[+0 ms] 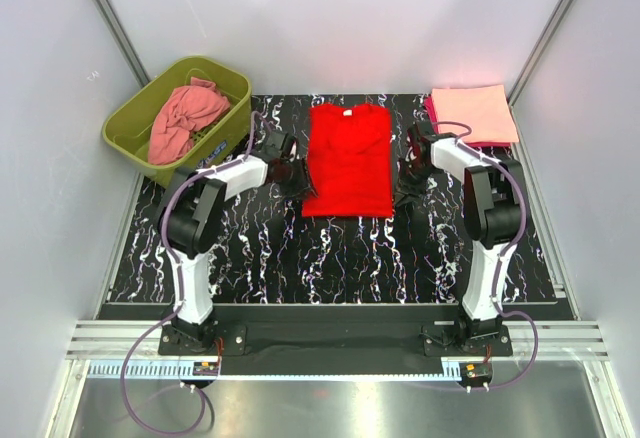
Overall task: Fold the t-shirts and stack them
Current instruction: Fold the tshirt
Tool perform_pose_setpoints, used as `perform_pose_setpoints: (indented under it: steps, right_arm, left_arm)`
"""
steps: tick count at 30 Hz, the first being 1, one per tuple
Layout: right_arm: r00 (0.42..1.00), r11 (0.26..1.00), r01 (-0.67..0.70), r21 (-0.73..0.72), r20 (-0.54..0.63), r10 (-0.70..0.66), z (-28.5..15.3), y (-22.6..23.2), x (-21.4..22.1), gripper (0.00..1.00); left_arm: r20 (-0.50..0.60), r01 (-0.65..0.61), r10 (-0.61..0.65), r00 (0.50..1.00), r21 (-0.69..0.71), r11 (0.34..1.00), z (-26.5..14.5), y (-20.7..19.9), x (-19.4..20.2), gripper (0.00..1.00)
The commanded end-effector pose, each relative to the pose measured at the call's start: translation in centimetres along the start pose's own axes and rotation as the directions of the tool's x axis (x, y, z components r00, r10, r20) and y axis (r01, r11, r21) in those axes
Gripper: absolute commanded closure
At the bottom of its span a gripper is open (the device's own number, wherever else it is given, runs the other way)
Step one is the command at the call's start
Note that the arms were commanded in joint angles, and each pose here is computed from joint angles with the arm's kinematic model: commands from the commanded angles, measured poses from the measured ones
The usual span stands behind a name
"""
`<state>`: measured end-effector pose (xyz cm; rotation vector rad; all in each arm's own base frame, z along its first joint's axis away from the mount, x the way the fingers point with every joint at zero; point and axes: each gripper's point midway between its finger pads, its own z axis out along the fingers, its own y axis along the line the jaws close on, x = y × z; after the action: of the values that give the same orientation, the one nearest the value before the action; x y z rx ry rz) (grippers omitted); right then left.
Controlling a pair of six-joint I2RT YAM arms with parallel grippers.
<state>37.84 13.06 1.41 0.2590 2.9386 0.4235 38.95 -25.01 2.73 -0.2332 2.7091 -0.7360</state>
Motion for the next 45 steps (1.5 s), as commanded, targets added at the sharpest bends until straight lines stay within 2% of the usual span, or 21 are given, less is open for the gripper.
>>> perform_pose_setpoints:
  steps: [1,5,8,11,13,17,21,24,28,35,38,40,44,45]
  right_arm:
    - [0.997,1.0,-0.002,0.017,0.072,0.0,-2.8,0.2,-0.7,0.83]
    - [0.994,0.999,0.011,-0.05,0.113,-0.006,-6.0,2.6,-1.3,0.83]
    - [0.994,0.982,0.071,-0.178,0.1,-0.054,-6.7,6.7,-0.7,0.84]
    - [0.994,0.927,0.109,-0.359,0.024,-0.108,-6.0,11.6,1.6,0.92]
    - [0.99,0.905,0.118,-0.409,-0.019,-0.138,-4.9,13.3,2.9,0.98]
    - [0.982,0.871,0.112,-0.478,-0.078,-0.169,-2.7,15.0,4.3,1.0]
    - [0.979,0.912,0.108,-0.395,-0.116,-0.166,0.0,12.2,4.7,1.0]
    - [0.985,0.944,0.067,-0.322,-0.129,-0.113,1.2,8.7,4.5,1.0]
    - [0.99,0.96,0.012,-0.279,-0.135,-0.052,1.4,5.2,4.9,1.0]
    - [0.989,0.96,-0.006,-0.282,-0.141,-0.035,0.5,4.8,6.1,1.0]
    - [0.992,0.95,0.002,-0.312,-0.118,-0.041,-0.9,5.5,6.2,1.0]
    - [0.995,0.948,0.017,-0.317,-0.088,-0.047,-2.7,6.1,5.6,0.99]
    - [1.0,0.985,0.016,-0.174,-0.006,-0.017,-4.7,4.6,3.7,0.95]
    - [1.0,0.995,0.002,-0.097,0.017,-0.001,-5.2,3.6,3.1,0.95]
  left_arm:
    - [0.01,-0.054,0.054,0.999,-0.014,0.998,-2.9,-0.5,0.7,0.59]
    - [0.036,-0.091,0.091,0.995,0.008,0.996,-5.6,-2.4,-0.3,0.56]
    - [0.05,-0.125,0.121,0.991,0.083,0.989,-6.3,-4.7,0.1,0.57]
    - [-0.008,-0.094,0.097,0.995,0.173,0.98,-5.3,-6.1,1.8,0.59]
    - [-0.056,-0.067,0.08,0.995,0.206,0.976,-3.9,-5.8,3.3,0.6]
    - [-0.105,-0.027,0.042,0.994,0.136,0.99,-1.7,-3.4,5.4,0.61]
    - [-0.11,-0.027,0.021,0.994,-0.059,0.998,-0.5,1.5,6.6,0.62]
    - [-0.108,-0.028,0.009,0.994,-0.173,0.985,-0.6,4.5,7.3,0.65]
    - [-0.095,-0.022,0.002,0.996,-0.217,0.976,-0.9,6.0,7.7,0.64]
    - [-0.095,-0.001,-0.022,0.995,-0.227,0.974,-1.2,6.4,7.8,0.64]
    - [-0.087,-0.007,-0.009,0.996,-0.178,0.984,-2.1,4.9,7.4,0.64]
    - [-0.062,-0.031,0.027,0.998,-0.075,0.997,-3.5,2.2,6.5,0.63]
    - [-0.023,-0.12,0.124,0.992,0.133,0.984,-5.6,-3.6,5.4,0.63]
    - [-0.048,-0.152,0.169,0.984,0.25,0.956,-5.3,-6.6,5.8,0.63]
